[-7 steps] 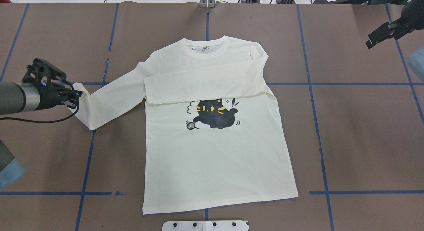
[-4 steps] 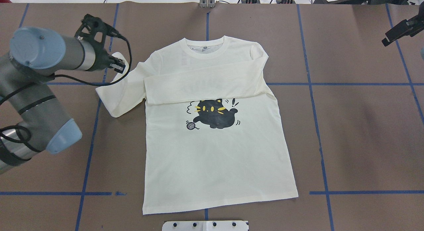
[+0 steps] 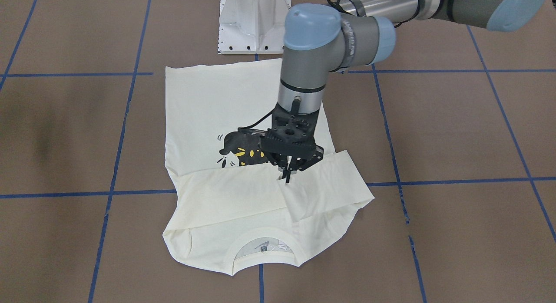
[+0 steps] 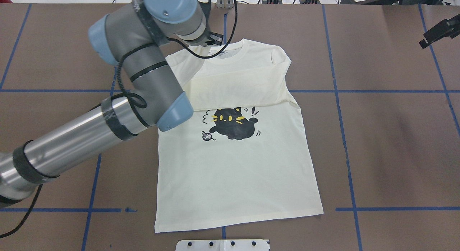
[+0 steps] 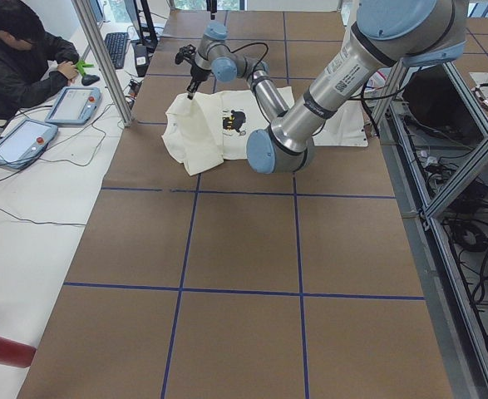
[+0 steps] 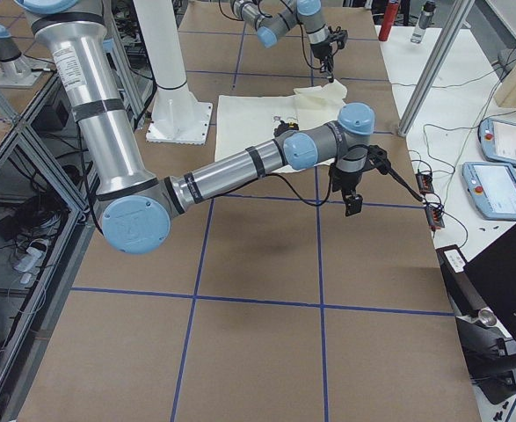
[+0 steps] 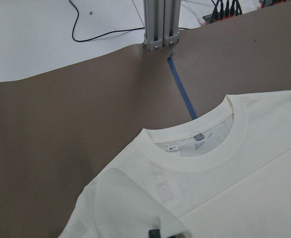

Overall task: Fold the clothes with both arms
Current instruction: 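Fold the held sleeve across the shirt toward the right gripper's side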

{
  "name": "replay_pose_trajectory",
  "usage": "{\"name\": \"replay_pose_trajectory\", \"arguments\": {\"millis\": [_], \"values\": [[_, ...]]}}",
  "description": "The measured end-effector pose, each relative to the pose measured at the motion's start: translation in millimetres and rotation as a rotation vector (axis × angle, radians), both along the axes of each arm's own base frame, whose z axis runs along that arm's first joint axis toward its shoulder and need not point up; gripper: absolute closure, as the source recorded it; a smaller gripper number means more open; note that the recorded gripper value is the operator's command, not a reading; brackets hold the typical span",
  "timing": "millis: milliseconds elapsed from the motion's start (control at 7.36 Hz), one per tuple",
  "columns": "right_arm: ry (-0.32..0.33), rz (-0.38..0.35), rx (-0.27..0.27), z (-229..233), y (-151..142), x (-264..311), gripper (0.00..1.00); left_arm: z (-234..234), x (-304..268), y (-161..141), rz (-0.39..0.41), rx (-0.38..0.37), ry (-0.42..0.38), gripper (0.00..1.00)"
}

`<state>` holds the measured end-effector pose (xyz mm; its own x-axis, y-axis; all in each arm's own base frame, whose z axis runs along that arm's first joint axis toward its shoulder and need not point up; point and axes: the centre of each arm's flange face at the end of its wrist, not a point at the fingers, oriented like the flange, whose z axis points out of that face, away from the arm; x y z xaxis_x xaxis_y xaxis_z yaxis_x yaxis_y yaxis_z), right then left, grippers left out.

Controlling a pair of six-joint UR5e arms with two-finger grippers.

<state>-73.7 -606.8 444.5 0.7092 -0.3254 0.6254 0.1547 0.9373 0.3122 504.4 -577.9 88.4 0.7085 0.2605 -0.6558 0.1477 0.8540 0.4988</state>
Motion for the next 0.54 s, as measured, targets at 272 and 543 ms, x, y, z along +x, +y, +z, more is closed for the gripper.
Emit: {"name": "replay_pose_trajectory", "arguments": {"millis": [272,543], "values": [[0.000,0.007,-0.005,0.4,-0.1,1.4,0.00,-11.7,80.0,23.3,-0.022,0.031,-0.005,1.00],[0.000,0.010,-0.007,0.5,-0.1,2.0,0.00,-15.8,133.1,37.5,-0.016,0.045,-0.011,1.00]]}}
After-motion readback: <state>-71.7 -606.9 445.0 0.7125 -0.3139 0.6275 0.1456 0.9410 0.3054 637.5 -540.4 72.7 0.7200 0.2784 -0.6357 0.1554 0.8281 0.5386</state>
